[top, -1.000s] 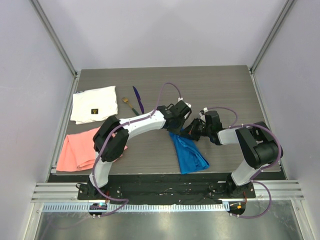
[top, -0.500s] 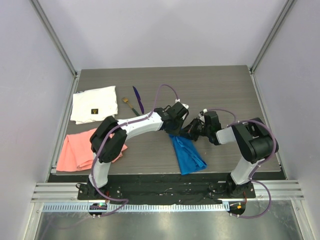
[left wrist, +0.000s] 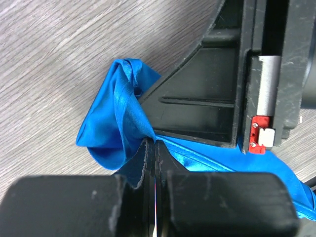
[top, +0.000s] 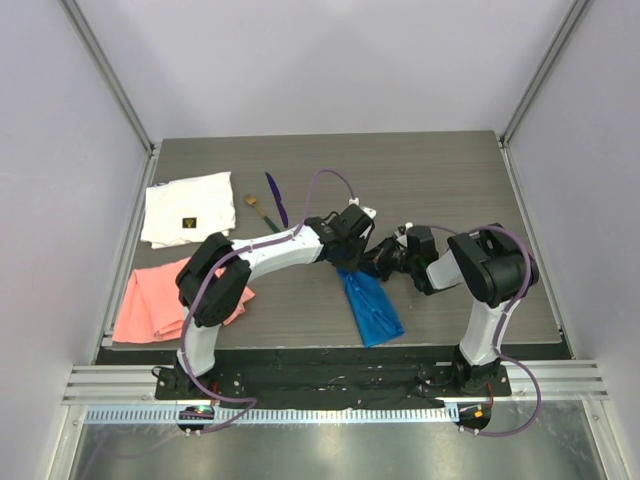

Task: Fold the napkin into a case and place the utensils inside
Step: Grasp the top corner of the smaller rectangle folded napkin from the folded napkin.

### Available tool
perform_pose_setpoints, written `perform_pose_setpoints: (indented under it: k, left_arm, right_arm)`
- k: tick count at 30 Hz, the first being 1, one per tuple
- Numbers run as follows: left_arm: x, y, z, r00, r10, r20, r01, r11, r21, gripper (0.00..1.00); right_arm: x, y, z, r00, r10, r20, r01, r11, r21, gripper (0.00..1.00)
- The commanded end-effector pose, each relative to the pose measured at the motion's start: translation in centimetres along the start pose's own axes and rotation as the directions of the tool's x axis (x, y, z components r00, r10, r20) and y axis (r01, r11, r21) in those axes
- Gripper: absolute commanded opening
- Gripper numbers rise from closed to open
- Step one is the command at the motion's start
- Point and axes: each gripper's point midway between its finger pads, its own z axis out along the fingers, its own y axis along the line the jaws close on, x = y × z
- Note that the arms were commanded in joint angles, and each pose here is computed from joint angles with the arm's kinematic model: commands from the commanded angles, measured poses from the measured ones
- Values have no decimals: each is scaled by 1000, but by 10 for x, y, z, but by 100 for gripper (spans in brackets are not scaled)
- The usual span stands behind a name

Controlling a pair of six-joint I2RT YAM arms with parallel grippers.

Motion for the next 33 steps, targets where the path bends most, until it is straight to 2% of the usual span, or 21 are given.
perform_pose_setpoints:
  k: [1, 5, 7, 10, 11, 14, 15, 17, 21, 24, 26, 30, 33]
  left_arm:
    - [-17, -21, -14, 998, -1, 60, -4, 996, 91, 0]
    - [-12, -21, -6, 1000, -5, 30, 3, 996, 89, 0]
    - [-8, -19, -5, 1000, -11, 21, 9, 997, 82, 0]
    - [-4, -7, -4, 1000, -2, 16, 2, 1000, 22, 0]
    - [-4, -4, -4, 1000, -2, 20, 2, 1000, 1, 1]
    - [-8, 3, -6, 1000, -8, 30, 8, 1000, -14, 15]
    - [-10, 4, -6, 999, -13, 30, 13, 1000, -15, 23]
    - [-15, 8, -8, 999, -19, 42, 20, 1000, -21, 28]
    - [-28, 14, -20, 997, -24, 75, 27, 999, -39, 45]
    - [-36, 17, -38, 992, -36, 122, 40, 999, -34, 47]
    - [-32, 23, -42, 992, -56, 116, 60, 998, -31, 44]
    - [-22, 33, -45, 989, -113, 91, 115, 993, -23, 26]
    - [-13, 41, -38, 988, -131, 88, 134, 991, -31, 16]
  right_arm:
    - [3, 23, 0, 999, 18, 29, -15, 994, -112, 3]
    - [-1, 34, 2, 993, 121, 12, -115, 969, -219, 5]
    - [1, 47, 3, 993, 121, -9, -119, 952, -281, 5]
    - [0, 34, 7, 991, 133, 2, -129, 962, -242, 5]
    - [1, 28, 8, 995, 97, 14, -91, 970, -223, 5]
    - [3, 17, 9, 997, 70, 21, -66, 984, -167, 7]
    - [4, 13, 9, 999, 41, 26, -37, 987, -154, 7]
    - [6, 6, 10, 999, 36, 19, -34, 991, -129, 7]
    - [7, -2, 11, 1000, 23, 11, -21, 994, -110, 7]
    - [8, -4, 12, 1000, 19, 8, -18, 994, -108, 7]
    - [7, -3, 13, 1000, 10, 9, -9, 994, -105, 7]
    - [7, -1, 14, 1000, -12, 11, 13, 996, -89, 9]
    - [6, 0, 16, 1000, -20, 13, 21, 996, -83, 12]
